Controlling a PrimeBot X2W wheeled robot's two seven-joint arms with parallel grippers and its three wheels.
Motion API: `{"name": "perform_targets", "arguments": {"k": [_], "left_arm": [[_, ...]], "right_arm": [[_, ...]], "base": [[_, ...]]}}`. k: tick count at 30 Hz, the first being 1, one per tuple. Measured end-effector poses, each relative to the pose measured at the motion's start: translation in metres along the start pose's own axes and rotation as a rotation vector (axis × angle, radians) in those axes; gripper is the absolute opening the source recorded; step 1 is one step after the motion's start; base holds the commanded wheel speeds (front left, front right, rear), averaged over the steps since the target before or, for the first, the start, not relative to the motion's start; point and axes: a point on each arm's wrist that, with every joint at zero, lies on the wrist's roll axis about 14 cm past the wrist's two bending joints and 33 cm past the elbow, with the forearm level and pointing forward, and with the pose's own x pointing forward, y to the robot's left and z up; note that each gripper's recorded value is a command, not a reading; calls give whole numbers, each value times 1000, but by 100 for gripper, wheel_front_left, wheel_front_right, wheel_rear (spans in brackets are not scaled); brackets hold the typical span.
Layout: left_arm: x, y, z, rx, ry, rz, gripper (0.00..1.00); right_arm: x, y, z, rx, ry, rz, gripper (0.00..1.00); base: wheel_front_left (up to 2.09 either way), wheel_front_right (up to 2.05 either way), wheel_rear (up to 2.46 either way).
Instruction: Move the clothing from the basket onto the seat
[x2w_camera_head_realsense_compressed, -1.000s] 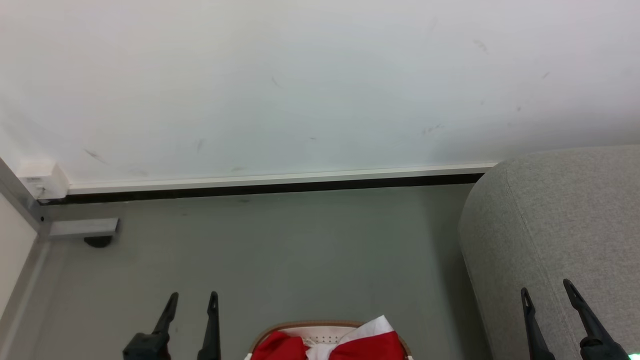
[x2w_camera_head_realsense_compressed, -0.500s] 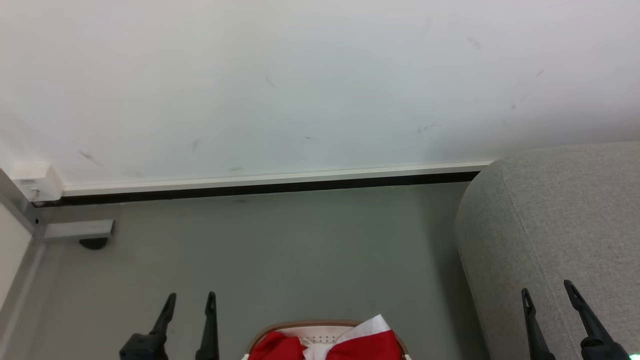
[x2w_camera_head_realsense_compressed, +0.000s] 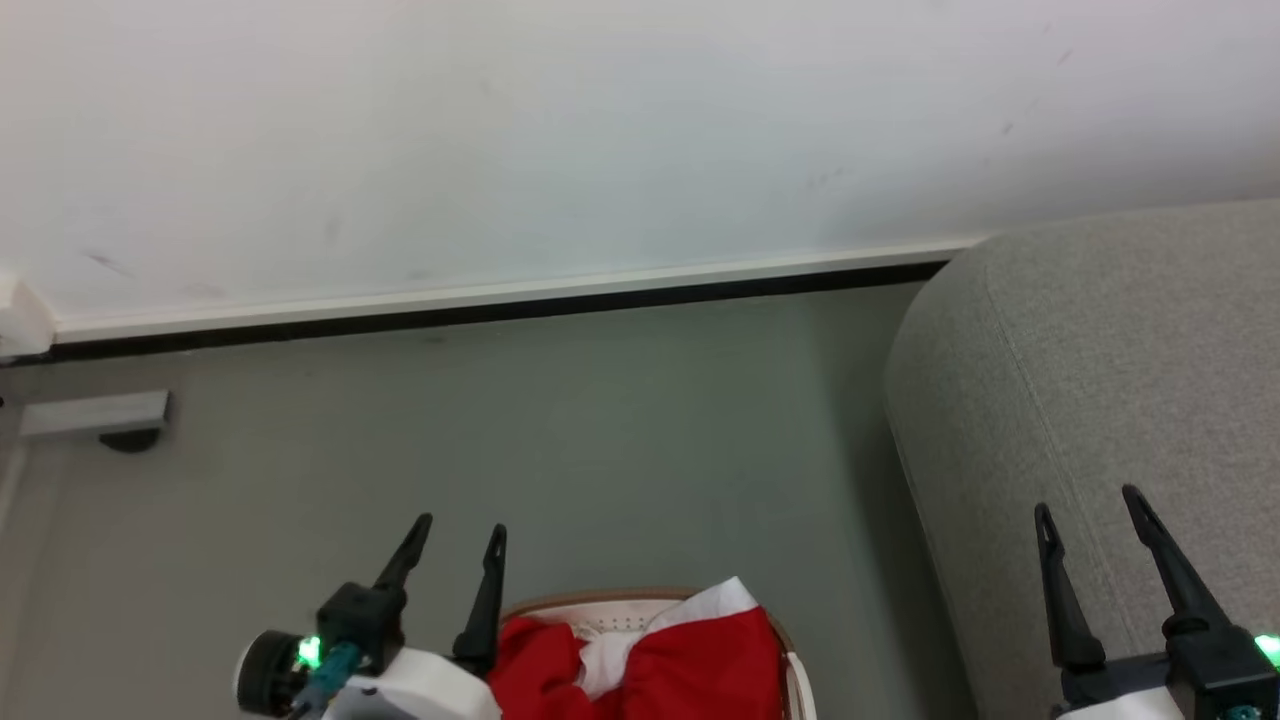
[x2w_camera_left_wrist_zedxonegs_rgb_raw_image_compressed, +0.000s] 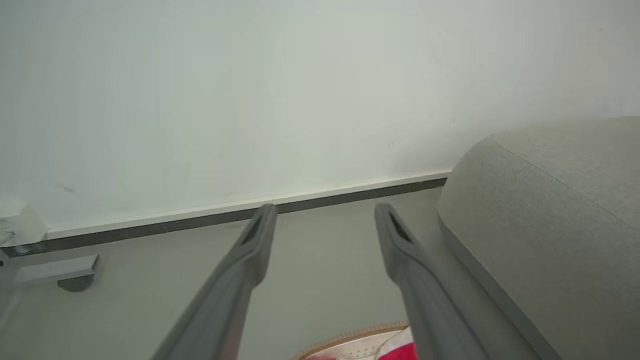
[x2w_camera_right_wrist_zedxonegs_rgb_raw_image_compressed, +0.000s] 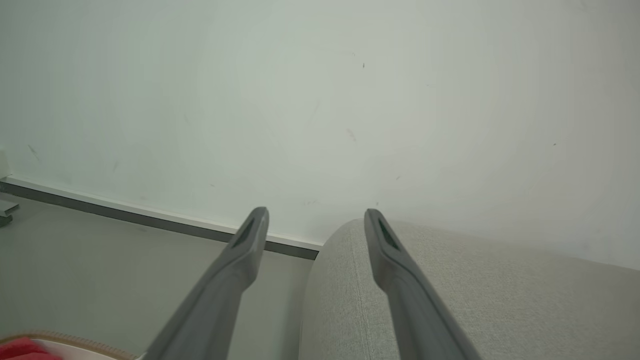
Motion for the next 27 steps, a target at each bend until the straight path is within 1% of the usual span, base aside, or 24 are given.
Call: {"name": "perform_targets", "arguments": {"k": [1,2,3,7,11,13,16,18,19,20,21,24,25,27], "left_arm": [[5,-4,-10,8,40,-23,100],[5,-4,-10,8,40,-23,100],[14,-14,-33,40,132,-74,100],[25,-32,-81,67,326,-163,100],[19,-50,-137,152,544,-268,100],[16,-51,-160,175,639,-281,100],[3,-54,-194,242,777,-319,100],[0,-53,-208,281,836,-328,100],[0,-53,-208,281,836,-328,100],[0,-51,-220,333,879,-337,100],[0,-50,-225,350,894,-340,100],[5,-45,-237,409,925,-342,100],[5,-45,-237,409,925,-342,100],[8,-40,-246,456,948,-340,100]], "right_arm": [[4,-1,0,1,0,-1,100],[4,-1,0,1,0,-1,100],[11,-1,-3,-1,4,-1,100],[27,-3,-10,3,15,-3,100],[40,-3,-22,17,38,-4,100],[46,-4,-28,25,48,-8,100],[52,-7,-37,38,66,-15,100],[55,-8,-41,43,76,-19,100],[55,-8,-41,43,76,-19,100],[57,-10,-45,50,82,-24,100],[58,-11,-46,55,85,-29,100],[61,-15,-50,66,88,-40,100],[61,-15,-50,66,88,-40,100],[64,-17,-53,71,92,-47,100]], "base": [[0,0,0],[0,0,0],[0,0,0],[0,0,0],[0,0,0],[0,0,0],[0,0,0],[0,0,0],[0,0,0],[0,0,0],[0,0,0],[0,0,0],[0,0,0],[0,0,0]]}}
